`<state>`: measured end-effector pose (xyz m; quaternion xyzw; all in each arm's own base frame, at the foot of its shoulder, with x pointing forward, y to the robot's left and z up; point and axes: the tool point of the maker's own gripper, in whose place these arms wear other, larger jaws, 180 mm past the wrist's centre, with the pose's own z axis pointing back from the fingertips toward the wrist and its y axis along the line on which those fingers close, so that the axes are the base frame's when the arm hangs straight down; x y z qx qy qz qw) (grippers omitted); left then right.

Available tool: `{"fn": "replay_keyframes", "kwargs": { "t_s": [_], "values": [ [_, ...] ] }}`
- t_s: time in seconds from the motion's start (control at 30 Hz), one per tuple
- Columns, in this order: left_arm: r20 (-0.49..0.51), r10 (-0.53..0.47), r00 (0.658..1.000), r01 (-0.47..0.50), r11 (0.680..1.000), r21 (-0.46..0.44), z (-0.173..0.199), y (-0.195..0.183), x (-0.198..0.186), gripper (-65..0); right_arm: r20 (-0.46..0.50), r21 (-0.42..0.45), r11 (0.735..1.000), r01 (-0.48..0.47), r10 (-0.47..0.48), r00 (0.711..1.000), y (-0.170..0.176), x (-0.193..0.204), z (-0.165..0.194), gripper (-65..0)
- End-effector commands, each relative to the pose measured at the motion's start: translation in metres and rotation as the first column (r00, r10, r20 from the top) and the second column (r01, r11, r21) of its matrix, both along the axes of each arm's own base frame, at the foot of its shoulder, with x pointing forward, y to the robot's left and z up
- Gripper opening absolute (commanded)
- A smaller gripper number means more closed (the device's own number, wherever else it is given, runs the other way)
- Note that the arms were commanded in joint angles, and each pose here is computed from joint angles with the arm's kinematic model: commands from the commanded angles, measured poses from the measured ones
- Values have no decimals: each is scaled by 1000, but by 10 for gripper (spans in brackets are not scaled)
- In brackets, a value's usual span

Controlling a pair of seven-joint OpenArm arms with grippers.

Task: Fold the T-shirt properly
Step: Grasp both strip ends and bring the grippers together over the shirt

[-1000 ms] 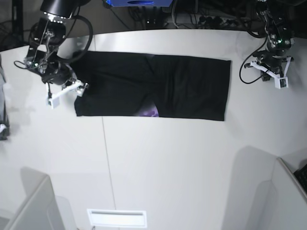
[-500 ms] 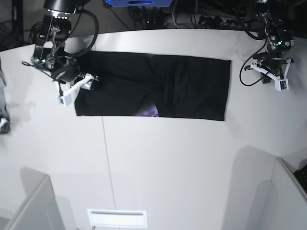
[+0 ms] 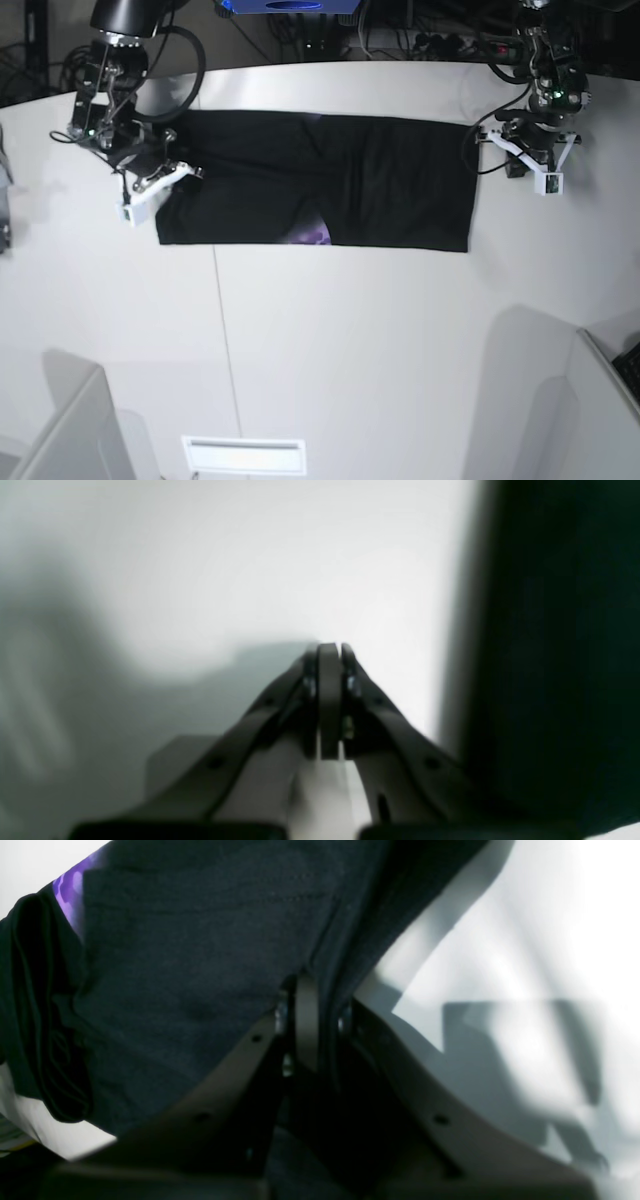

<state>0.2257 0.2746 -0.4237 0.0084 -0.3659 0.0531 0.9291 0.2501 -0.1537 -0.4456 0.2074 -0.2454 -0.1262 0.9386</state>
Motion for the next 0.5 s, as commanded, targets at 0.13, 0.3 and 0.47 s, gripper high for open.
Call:
{"fn": "replay_keyframes", "kwargs": {
  "t_s": [0.13,0.3,0.47],
  "values": [
    [-51,-42,998,44,998,39,-18,-5,12,-650,13,-97,995,-27,29,1000,-16,0,14,-650],
    [-90,-134,987,138,989,49,-33,-38,17,-650,42,-134,989,-56,62,997,-20,5,33,-650],
    [-82,-207,975,209,978,25,-34,-68,26,-650,79,-168,983,-77,91,993,-21,11,54,-650]
  ]
}}
